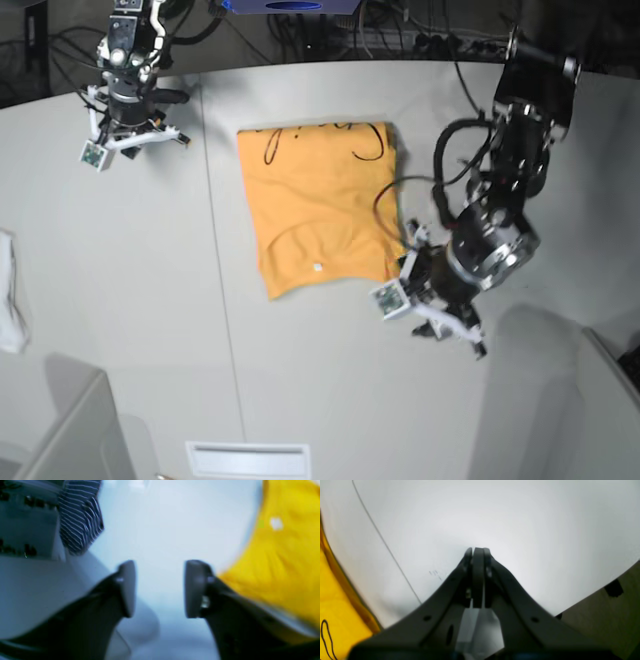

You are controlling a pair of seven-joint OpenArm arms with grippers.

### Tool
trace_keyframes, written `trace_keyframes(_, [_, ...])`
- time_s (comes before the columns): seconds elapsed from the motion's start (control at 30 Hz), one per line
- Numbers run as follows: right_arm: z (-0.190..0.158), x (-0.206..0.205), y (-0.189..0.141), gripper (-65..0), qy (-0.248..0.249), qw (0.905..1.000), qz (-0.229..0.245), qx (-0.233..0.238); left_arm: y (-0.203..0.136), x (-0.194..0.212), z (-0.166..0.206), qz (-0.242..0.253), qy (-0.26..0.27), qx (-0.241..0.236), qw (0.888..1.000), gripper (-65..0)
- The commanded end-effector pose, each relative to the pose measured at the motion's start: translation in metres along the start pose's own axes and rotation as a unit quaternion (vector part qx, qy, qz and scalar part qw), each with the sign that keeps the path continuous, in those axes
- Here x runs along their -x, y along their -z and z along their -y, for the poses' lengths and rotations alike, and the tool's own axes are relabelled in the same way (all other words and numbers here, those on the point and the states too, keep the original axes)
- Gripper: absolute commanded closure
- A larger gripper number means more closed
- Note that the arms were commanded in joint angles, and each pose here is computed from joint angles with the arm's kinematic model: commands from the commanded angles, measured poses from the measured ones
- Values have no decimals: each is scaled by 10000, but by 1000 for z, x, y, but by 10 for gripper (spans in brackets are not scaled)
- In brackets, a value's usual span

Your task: Fold the T-shirt properly

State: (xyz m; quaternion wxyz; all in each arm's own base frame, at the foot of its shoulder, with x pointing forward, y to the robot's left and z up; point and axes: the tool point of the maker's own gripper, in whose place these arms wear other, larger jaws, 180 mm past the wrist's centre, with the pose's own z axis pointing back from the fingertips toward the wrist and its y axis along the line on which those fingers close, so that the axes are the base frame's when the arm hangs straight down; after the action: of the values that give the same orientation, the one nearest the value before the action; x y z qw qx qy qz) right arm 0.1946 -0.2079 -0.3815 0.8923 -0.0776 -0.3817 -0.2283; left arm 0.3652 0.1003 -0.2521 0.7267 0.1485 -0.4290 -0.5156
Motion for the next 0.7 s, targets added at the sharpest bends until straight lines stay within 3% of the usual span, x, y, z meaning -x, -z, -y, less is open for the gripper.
trace_keyframes(0.0, [3,-14,-3,0,-61,9996,267,3,-5,7,1,6,-123,-41,9999,-135])
trace_keyframes(0.07, [5,-20,-3,0,-128,9991,395,11,-10,44,22,-381,-489,150,9980,0])
trace_keyframes(0.17, [10,-24,-5,0,-187,9978,638,45,-26,89,60,-622,-1057,402,9916,0])
trace_keyframes(0.27, [16,-31,-12,0,-278,9940,1049,96,-43,92,95,17,-1569,661,9854,0])
trace_keyframes(0.4, [28,-29,-26,0,-458,9885,1433,178,-70,86,123,970,-2241,803,9664,0])
trace_keyframes(0.5, [38,-25,-42,0,-645,9818,1770,224,-91,92,126,1655,-2936,603,9396,0])
trace_keyframes(0.57, [34,-21,-52,0,-823,9777,1931,-24,-103,100,127,2009,-3373,368,9190,0])
trace_keyframes(0.67, [30,-10,-68,0,-1028,9734,2012,-387,-116,122,135,2123,-3754,84,9022,0])
